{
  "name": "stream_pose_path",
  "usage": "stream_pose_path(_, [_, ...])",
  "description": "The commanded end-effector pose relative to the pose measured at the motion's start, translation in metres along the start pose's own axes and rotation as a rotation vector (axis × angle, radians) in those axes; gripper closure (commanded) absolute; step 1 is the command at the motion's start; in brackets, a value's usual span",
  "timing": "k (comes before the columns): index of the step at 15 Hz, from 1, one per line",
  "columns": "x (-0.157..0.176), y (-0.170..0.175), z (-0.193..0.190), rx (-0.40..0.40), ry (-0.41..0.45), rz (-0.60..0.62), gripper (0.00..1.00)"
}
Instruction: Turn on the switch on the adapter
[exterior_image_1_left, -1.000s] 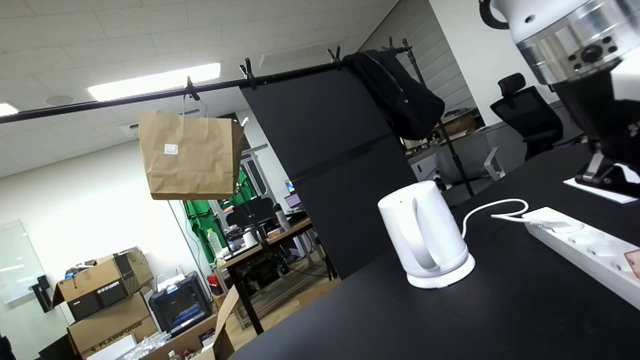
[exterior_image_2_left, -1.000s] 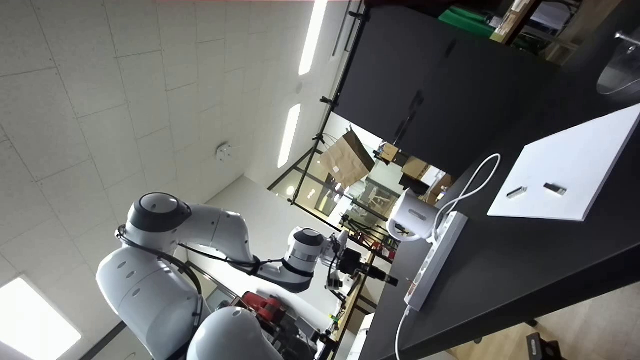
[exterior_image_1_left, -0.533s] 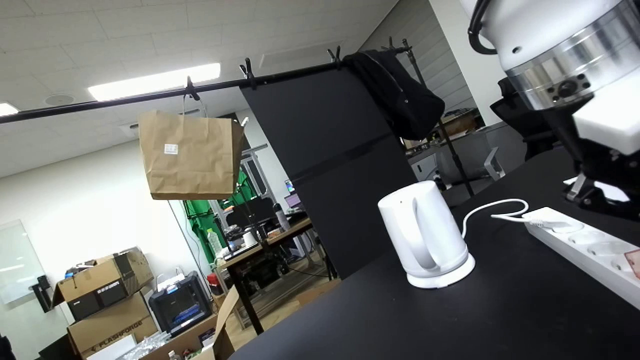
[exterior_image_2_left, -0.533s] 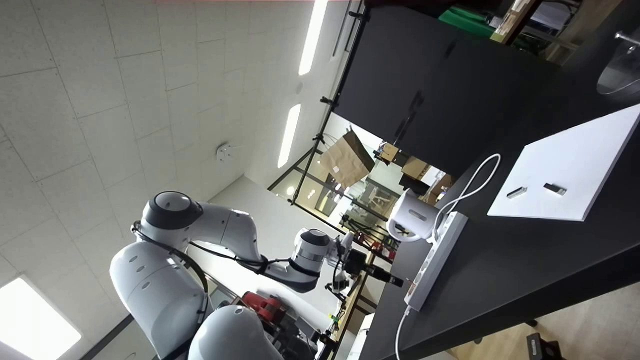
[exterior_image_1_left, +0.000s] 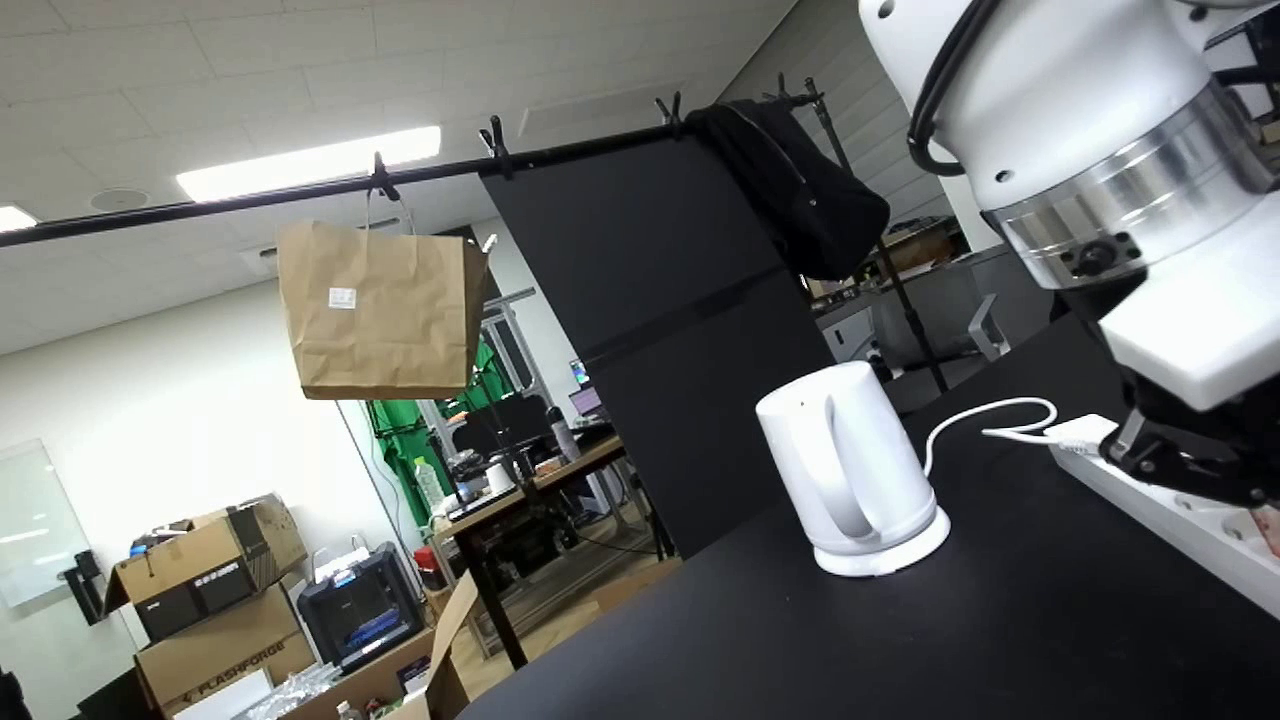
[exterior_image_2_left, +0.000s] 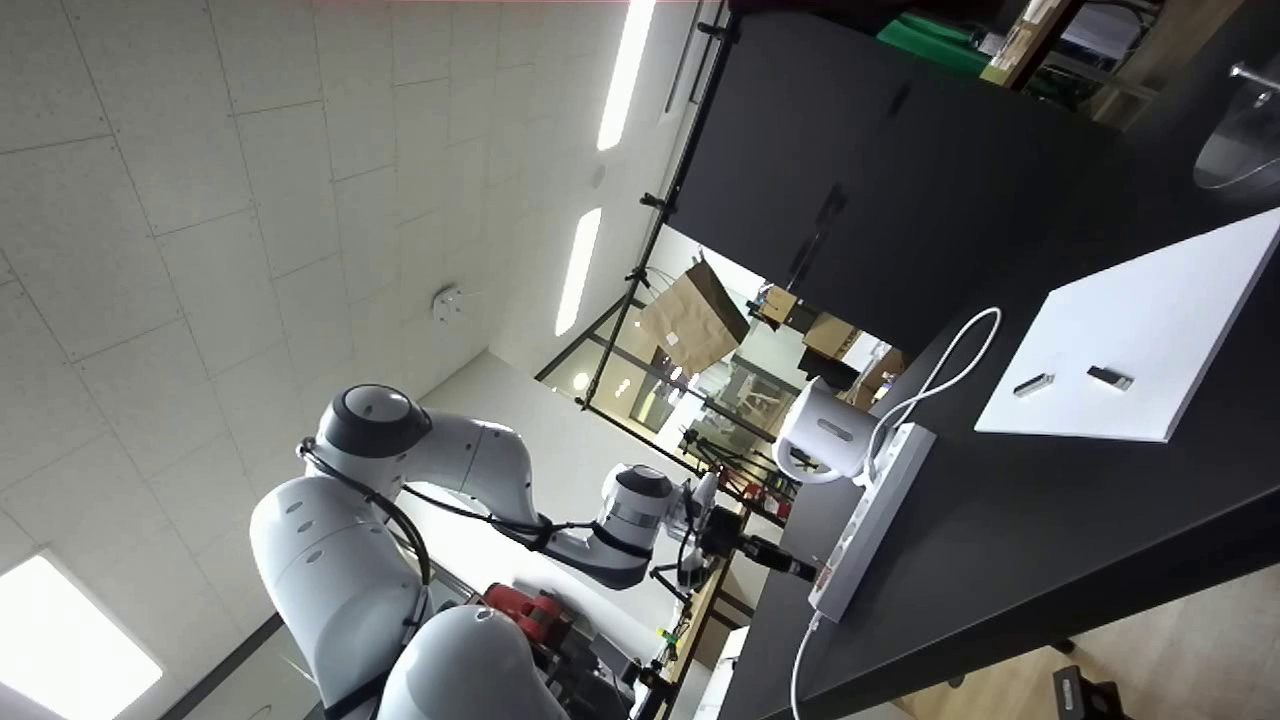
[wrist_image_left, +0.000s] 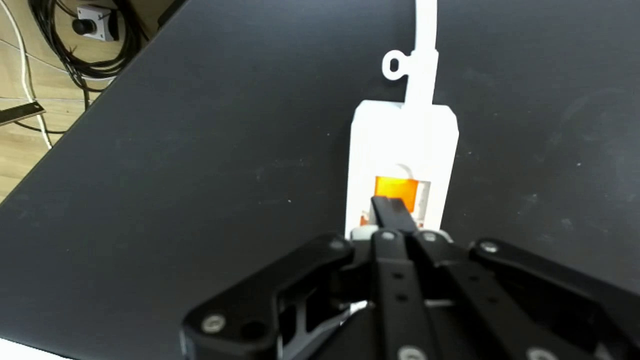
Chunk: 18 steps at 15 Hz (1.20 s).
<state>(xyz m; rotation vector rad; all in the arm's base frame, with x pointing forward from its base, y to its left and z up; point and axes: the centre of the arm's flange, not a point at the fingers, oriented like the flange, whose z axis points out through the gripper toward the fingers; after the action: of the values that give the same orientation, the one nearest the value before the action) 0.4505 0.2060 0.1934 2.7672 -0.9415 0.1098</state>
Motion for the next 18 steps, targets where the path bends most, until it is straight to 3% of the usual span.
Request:
stream_pose_path(1, [0.003, -0.014, 0.008, -0.018, 0.022, 0.04, 1.0])
stream_pose_path(12, [0.002, -0.017, 0.027, -0.032, 0.003, 0.058, 1.0])
stream_pose_path(18, [0.004, 0.0, 0.043, -0.001, -0.065, 0.113, 1.0])
